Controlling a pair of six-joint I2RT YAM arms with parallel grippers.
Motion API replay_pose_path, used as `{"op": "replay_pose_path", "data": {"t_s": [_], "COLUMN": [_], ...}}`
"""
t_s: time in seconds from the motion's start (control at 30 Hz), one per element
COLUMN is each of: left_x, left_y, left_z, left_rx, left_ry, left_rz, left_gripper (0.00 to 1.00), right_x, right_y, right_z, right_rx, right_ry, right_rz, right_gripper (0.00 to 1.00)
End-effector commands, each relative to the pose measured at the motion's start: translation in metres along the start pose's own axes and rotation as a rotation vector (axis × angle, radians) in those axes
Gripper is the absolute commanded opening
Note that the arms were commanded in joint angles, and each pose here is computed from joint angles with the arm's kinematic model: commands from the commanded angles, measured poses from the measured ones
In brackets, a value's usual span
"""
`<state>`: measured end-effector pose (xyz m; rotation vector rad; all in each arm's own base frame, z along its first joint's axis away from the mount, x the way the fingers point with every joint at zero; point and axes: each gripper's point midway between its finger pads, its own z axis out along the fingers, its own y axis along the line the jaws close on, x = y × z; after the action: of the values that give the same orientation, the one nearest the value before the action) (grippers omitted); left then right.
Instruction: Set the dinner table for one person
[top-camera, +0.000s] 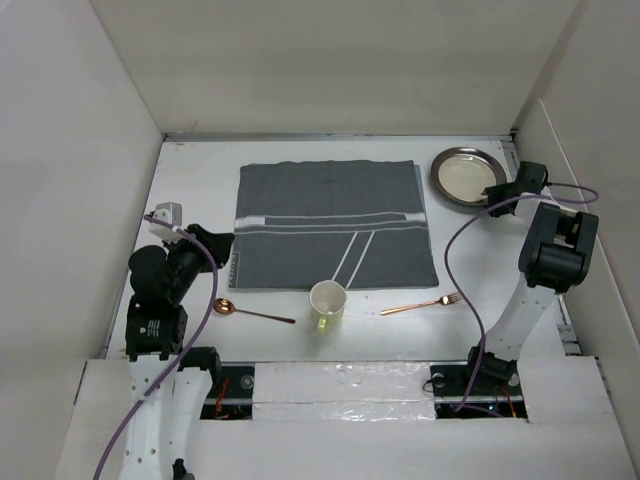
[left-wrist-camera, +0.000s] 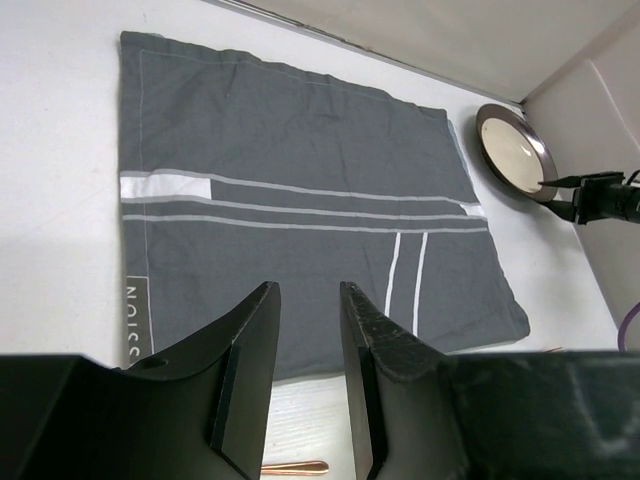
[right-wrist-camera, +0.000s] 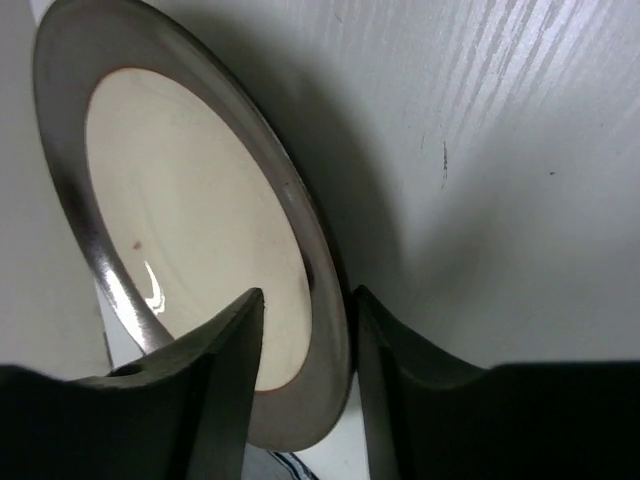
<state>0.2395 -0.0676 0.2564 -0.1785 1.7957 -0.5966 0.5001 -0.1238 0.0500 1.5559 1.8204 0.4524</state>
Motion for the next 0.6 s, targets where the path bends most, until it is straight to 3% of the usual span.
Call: {"op": "replay_pose_path", "data": {"t_s": [0.0, 0.1, 0.13, 0.2, 0.33, 0.37, 0.4, 0.5, 0.53, 0.57], "left_x": [-0.008, -0.009, -0.01, -0.011, -0.011, -0.009, -0.009, -0.007, -0.005, -0.006], "left_y": [-0.002, -0.002, -0.002, -0.002, -0.003, -0.003, -0.002, -0.002, -0.002, -0.003], "left_z": [-0.001, -0.002, -0.003, -0.003, -0.003, -0.002, -0.001, 0.0, 0.002, 0.002], "left_rx": [-0.001, -0.003, -0.005, -0.008, -0.002, 0.0, -0.002, 0.004, 0.008, 0.01], "left_ry": [-0.025, -0.034, -0.035, -0.04, -0.039, -0.029, -0.027, -0.016, -0.003, -0.006], "left_rz": [0.023, 0.022, 0.022, 0.022, 0.025, 0.023, 0.022, 0.021, 0.022, 0.023], "left_gripper": [0.27, 0.25, 0.25, 0.24, 0.18, 0.18, 0.18, 0.17, 0.16, 0.16], "right_x": [-0.004, 0.0, 0.001, 0.004, -0.006, -0.018, -0.016, -0.034, -0.049, -0.049], "right_y": [0.012, 0.011, 0.01, 0.009, 0.011, 0.031, 0.015, 0.043, 0.065, 0.066], "right_z": [-0.002, 0.0, 0.0, -0.002, -0.016, -0.024, -0.028, -0.073, -0.112, -0.112], "right_rx": [0.034, 0.087, 0.093, 0.085, -0.021, -0.127, -0.136, -0.33, -0.483, -0.484], "right_ry": [0.001, 0.033, 0.038, 0.047, 0.016, -0.05, -0.066, -0.123, -0.145, -0.145], "right_rz": [-0.002, -0.03, -0.034, -0.035, -0.009, -0.031, -0.04, -0.079, -0.085, -0.085], "right_gripper": [0.41, 0.29, 0.11, 0.0, 0.0, 0.0, 0.0, 0.0, 0.0, 0.0]}}
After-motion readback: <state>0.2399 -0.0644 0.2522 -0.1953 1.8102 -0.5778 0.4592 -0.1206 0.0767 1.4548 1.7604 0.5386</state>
